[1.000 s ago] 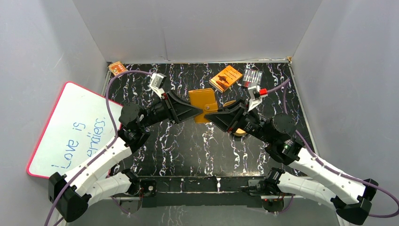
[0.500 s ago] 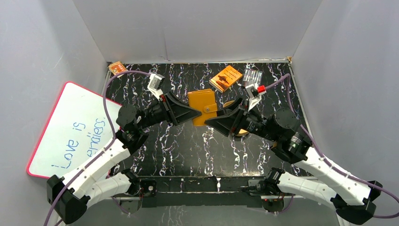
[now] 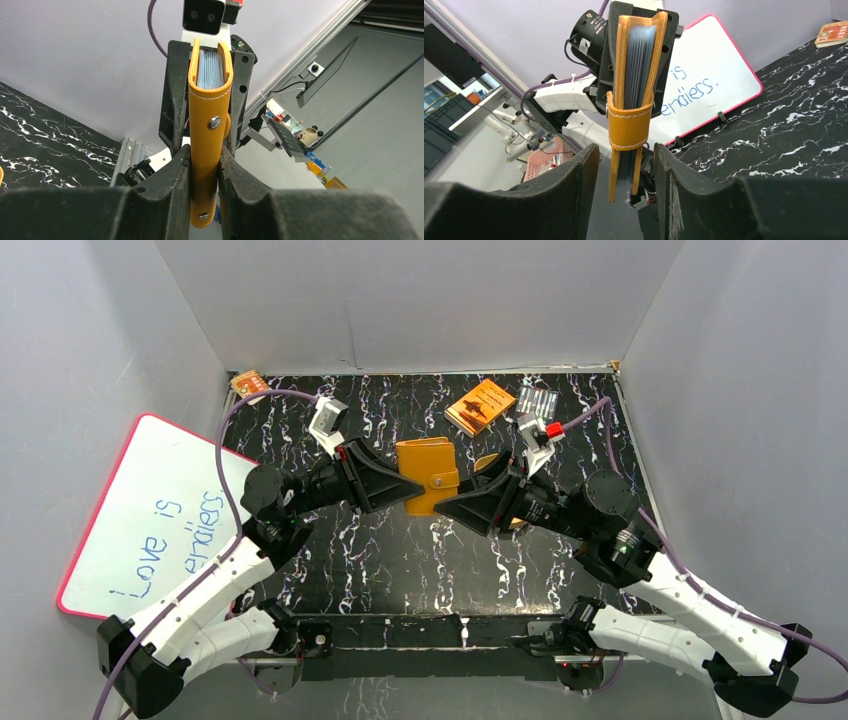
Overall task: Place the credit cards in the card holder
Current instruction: Close the card holder.
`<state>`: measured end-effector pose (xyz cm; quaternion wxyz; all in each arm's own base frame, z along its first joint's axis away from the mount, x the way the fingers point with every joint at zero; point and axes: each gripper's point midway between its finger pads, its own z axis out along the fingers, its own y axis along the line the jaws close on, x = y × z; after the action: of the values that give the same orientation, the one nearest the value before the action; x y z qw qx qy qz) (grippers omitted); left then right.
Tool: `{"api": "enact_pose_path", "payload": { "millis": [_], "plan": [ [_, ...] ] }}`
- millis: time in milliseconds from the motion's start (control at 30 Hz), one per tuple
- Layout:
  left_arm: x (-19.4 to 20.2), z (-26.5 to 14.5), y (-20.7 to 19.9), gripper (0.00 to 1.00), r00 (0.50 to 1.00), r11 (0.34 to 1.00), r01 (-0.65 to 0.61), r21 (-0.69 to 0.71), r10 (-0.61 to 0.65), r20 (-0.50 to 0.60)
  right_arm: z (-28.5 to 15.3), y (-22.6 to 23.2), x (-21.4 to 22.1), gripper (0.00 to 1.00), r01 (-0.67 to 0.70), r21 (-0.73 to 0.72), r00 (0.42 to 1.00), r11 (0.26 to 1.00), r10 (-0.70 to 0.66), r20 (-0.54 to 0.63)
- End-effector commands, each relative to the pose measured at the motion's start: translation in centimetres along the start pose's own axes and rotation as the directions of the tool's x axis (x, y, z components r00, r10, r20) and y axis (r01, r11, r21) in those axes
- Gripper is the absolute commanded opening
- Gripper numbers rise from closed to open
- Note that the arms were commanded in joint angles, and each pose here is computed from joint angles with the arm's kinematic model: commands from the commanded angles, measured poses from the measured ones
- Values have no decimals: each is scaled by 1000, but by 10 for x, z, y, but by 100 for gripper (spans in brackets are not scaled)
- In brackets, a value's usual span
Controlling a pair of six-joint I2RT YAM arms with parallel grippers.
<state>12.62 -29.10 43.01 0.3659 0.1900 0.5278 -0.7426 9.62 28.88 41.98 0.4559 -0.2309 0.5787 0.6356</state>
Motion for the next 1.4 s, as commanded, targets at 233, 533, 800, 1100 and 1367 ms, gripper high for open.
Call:
{"api": "enact_pose_path", "payload": {
  "millis": [233, 533, 800, 1100, 1367],
  "plan": [
    [-9, -7, -38, 0, 996, 991, -88, 104, 85, 33, 7, 21, -13, 46, -6, -112, 999, 994, 12, 51],
    [-8, -10, -39, 0, 995, 991, -91, 103, 87, 39, 5, 19, -7, 42, -21, -108, 999, 994, 24, 27],
    [-7, -10, -38, 0, 996, 991, -89, 100, 85, 39, 10, 21, -5, 29, -22, -126, 1000, 992, 23, 12],
    [-6, -11, -34, 25, 996, 993, -79, 89, 75, 48, 10, 19, -3, 1, -21, -119, 1000, 993, 21, 3],
    [-3, -15, -32, 37, 997, 995, -66, 79, 62, 54, 9, 14, -5, 0, -15, -95, 1000, 995, 17, 24]
  ]
}}
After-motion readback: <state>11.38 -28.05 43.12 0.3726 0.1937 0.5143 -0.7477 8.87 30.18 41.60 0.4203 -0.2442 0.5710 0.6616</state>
